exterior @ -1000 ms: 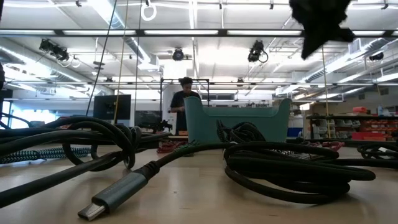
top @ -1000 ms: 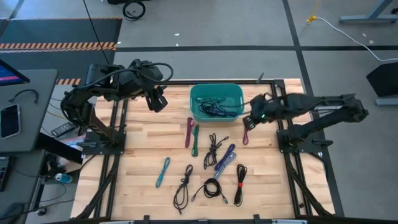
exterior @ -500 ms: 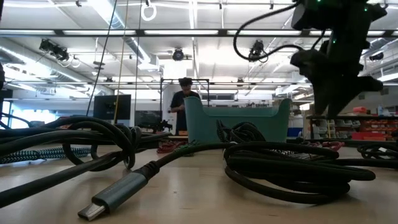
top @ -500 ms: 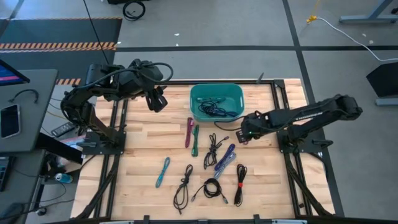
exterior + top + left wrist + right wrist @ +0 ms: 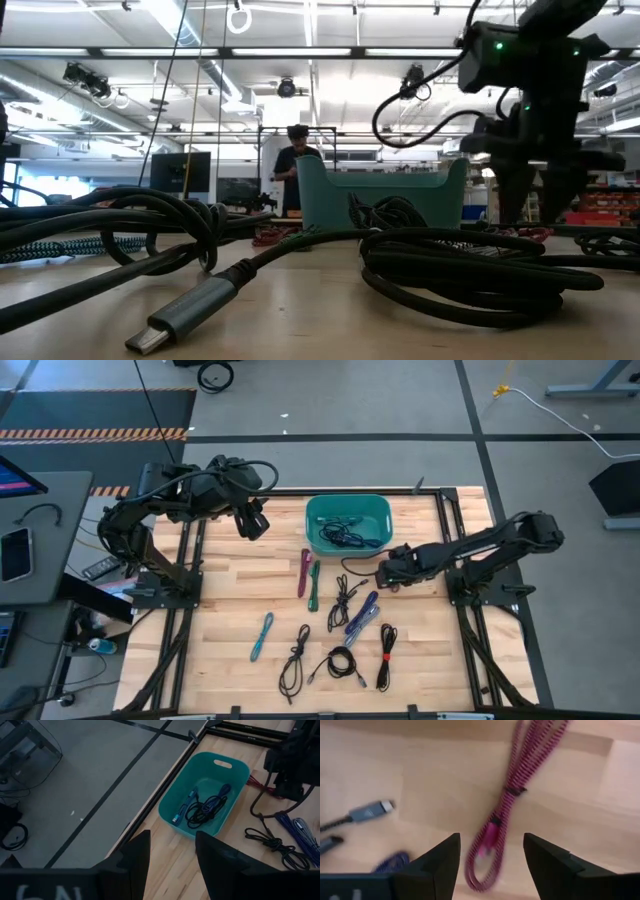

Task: Pick and place USB-C Cables
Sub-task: Put the right pink charger cable into the light blue bin

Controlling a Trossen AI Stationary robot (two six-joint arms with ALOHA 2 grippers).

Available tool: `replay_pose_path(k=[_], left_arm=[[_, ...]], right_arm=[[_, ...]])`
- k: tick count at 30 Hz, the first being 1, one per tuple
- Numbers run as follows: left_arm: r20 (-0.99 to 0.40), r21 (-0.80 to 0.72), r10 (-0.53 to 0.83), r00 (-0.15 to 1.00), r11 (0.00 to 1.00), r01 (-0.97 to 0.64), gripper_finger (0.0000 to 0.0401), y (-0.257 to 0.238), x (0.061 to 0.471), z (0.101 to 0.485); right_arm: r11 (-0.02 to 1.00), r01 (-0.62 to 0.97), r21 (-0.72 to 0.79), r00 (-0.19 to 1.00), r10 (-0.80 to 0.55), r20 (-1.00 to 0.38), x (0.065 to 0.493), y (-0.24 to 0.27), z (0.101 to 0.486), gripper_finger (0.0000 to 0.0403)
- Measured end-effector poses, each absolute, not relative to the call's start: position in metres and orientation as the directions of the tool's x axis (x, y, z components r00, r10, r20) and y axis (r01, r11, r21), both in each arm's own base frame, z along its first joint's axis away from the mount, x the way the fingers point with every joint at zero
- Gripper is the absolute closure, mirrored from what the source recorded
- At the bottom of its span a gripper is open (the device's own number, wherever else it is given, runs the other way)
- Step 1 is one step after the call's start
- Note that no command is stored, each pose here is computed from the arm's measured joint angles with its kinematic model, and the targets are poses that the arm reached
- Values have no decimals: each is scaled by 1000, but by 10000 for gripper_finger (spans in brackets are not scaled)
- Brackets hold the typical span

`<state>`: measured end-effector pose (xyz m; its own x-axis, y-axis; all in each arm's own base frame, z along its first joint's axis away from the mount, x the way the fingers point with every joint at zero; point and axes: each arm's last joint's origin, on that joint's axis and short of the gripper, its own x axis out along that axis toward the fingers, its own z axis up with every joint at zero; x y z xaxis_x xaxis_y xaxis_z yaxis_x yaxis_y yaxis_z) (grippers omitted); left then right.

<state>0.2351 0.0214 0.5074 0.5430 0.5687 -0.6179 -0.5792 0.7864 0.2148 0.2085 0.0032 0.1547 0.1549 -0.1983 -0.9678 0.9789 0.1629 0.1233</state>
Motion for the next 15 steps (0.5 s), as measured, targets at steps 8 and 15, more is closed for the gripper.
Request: replay_pose_path(k=[8,15], left_arm=[[-618,215,569,543,786,-579,237,21,235,507],[-618,215,569,543,786,-579,237,21,235,507]], right_arm=[[158,977,144,177,-220,-959,228,0,134,183],[170,982,88,123,-209,-970,227,2,127,219]])
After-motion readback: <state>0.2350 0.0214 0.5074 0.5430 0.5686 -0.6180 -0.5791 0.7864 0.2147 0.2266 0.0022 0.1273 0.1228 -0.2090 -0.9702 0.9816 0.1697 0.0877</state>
